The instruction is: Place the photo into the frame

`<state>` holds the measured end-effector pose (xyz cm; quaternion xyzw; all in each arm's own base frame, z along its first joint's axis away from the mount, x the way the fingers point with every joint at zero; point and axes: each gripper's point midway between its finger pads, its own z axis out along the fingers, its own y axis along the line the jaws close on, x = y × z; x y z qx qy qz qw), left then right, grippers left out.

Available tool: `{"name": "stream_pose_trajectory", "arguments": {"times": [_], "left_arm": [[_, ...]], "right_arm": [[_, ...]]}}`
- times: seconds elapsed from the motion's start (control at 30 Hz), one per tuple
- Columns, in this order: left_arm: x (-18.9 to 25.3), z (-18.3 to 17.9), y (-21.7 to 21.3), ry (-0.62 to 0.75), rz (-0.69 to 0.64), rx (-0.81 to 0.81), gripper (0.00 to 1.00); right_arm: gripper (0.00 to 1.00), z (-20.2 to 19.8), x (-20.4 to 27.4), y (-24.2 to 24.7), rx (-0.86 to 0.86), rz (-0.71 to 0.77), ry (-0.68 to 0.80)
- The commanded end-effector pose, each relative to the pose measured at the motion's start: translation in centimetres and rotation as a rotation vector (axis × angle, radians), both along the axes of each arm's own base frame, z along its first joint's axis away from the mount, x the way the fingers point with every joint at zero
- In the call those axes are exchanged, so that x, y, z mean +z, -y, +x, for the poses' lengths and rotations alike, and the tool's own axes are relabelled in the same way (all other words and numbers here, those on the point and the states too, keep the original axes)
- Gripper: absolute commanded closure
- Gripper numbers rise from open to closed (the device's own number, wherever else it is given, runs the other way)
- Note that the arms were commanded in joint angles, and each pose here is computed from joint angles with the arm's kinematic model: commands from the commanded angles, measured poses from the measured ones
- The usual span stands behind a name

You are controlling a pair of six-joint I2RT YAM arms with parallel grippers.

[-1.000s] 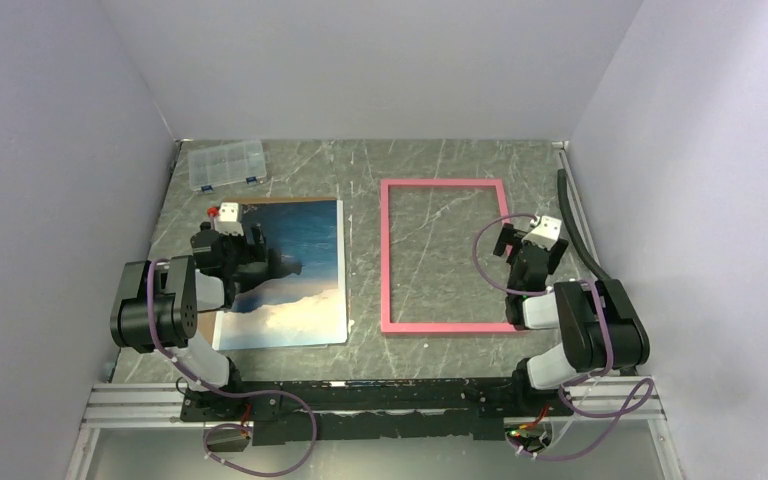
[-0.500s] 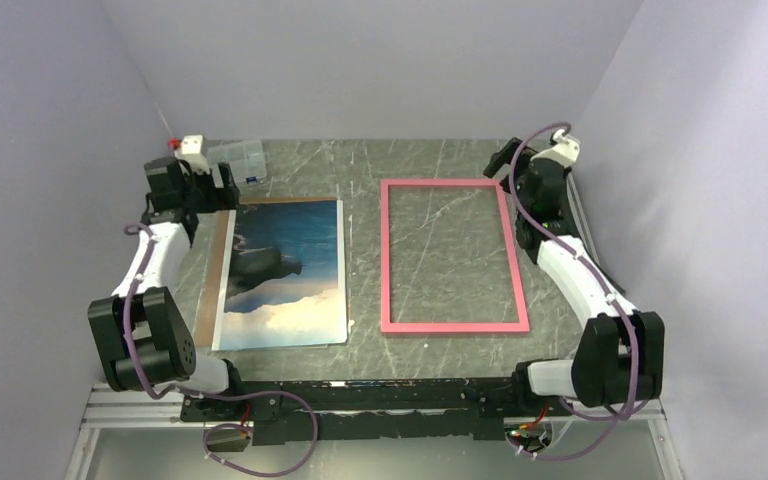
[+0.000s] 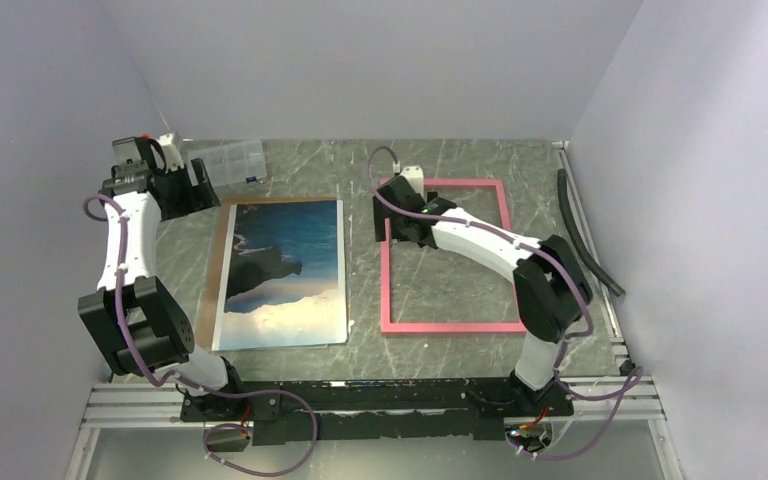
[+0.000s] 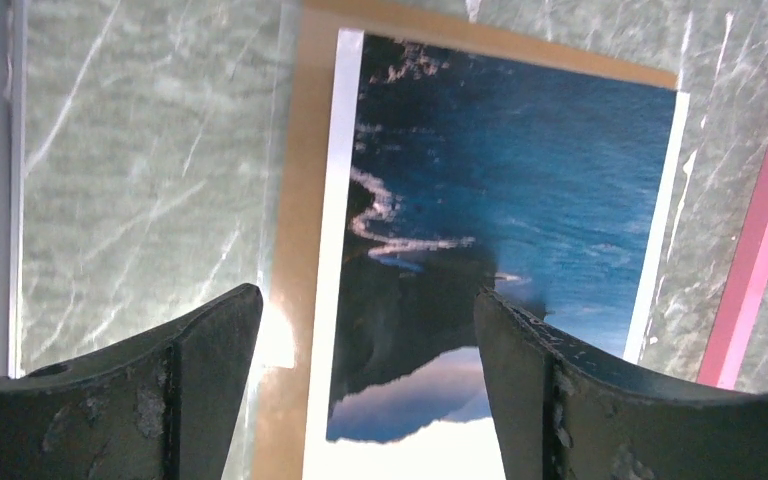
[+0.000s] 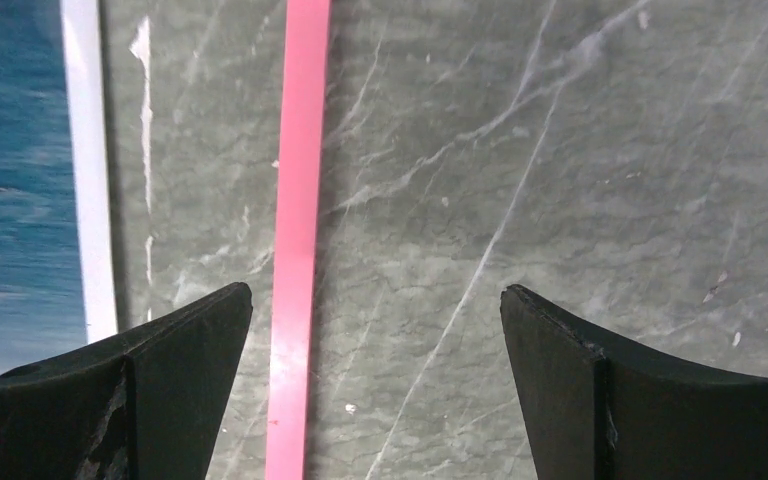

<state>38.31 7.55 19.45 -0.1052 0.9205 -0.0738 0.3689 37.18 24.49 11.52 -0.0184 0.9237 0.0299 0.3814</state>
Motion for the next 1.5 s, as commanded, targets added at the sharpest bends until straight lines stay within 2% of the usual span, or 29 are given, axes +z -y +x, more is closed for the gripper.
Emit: {"name": "stream_pose_trajectory", "arguments": {"times": [0.0, 0.13, 0.5, 0.7, 0.9, 1.03, 1.1, 1.27, 1.47], "left_arm": [[0.9, -1.8, 0.6, -0.054, -0.057, 0.019, 0.17], [0.6, -2.5, 0.6, -0.083, -0.057, 0.028, 0.17], [-0.7, -4.3, 0.8, -0.142, -0.054, 0.031, 0.18], [-0.7, -4.6, 0.9, -0.147, -0.051, 0.027, 0.19], [-1.6, -5.1, 1.2, -0.181, -0.064, 0.014, 0.19], [-1.6, -5.2, 1.7, -0.183, -0.089, -0.004, 0.20], [-1.3, -5.2, 2.2, -0.176, -0.110, -0.019, 0.08], [0.1, -5.0, 3.7, -0.131, -0.148, -0.076, 0.05], [1.2, -5.2, 7.0, -0.114, -0.123, -0.193, 0.05]], "right_arm": [[0.00, -0.2, -0.7, 0.0, -0.034, -0.087, -0.023], [0.02, -0.4, -2.8, -1.4, 0.001, -0.110, -0.052], [0.16, 0.3, -7.2, -4.0, 0.051, -0.092, -0.118], [0.36, -0.2, -9.5, -4.7, 0.058, -0.070, -0.163], [0.70, -0.5, -9.8, -6.0, 0.068, -0.037, -0.191], [0.87, 0.1, -6.6, -7.5, 0.085, 0.037, -0.165], [0.93, 0.4, -3.6, -8.5, 0.101, 0.098, -0.136], [0.97, 0.4, 5.1, -10.9, 0.156, 0.278, -0.062], [1.00, -1.2, 14.8, -13.7, 0.247, 0.551, -0.040]]}}
